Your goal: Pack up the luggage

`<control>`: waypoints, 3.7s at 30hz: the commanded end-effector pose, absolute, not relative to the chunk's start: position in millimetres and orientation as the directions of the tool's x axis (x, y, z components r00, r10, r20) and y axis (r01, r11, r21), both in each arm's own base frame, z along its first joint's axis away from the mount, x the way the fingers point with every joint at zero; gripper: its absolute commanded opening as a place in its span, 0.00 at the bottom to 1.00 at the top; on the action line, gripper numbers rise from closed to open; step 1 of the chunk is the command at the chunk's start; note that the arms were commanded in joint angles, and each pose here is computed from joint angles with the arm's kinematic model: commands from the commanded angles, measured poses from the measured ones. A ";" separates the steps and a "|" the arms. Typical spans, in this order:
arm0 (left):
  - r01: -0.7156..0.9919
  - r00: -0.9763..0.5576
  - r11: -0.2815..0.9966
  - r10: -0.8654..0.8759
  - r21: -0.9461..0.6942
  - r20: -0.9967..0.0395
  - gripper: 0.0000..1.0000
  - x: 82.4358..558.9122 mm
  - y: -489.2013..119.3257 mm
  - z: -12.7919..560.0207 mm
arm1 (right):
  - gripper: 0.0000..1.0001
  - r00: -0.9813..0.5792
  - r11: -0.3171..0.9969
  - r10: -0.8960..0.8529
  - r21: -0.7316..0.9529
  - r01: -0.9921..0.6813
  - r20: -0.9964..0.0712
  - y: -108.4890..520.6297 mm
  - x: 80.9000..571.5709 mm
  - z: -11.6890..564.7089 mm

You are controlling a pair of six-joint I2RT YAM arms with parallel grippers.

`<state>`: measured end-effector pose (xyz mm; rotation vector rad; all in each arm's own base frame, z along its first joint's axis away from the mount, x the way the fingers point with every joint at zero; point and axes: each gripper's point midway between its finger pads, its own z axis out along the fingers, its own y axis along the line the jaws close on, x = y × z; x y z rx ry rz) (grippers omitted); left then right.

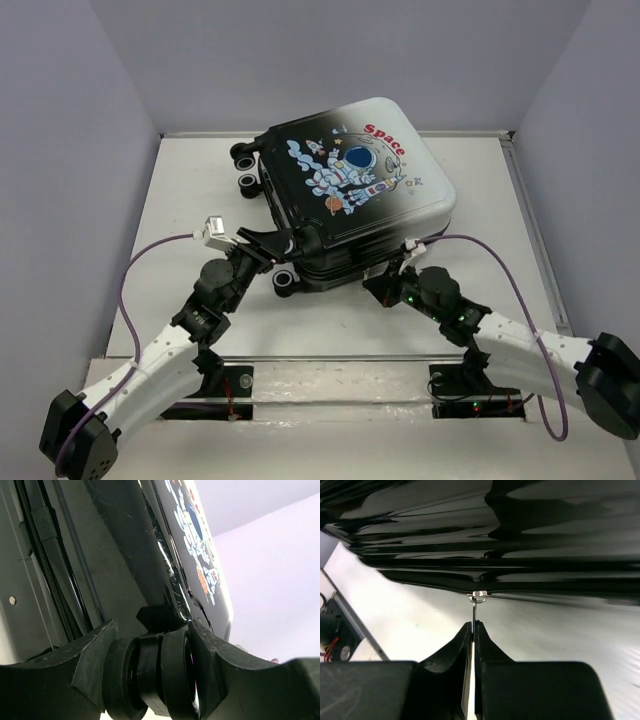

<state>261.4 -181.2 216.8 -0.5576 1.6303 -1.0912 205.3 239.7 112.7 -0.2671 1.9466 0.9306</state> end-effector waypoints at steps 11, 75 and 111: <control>0.322 -0.342 0.619 -0.630 -0.717 -0.697 0.06 259.5 -196.6 285.5 | 0.07 -0.413 0.517 0.205 0.457 -0.724 -0.887 447.8 164.3 167.2; 0.137 -0.440 0.984 -0.042 -0.114 -0.897 0.99 315.6 -100.9 230.7 | 0.64 -0.377 0.892 0.434 0.449 0.052 -0.818 90.3 285.1 139.9; 0.276 -0.469 0.932 -0.083 -0.236 -0.879 0.06 337.0 -140.8 228.0 | 0.29 -0.394 0.916 0.350 0.398 -0.046 -0.850 106.6 342.3 168.5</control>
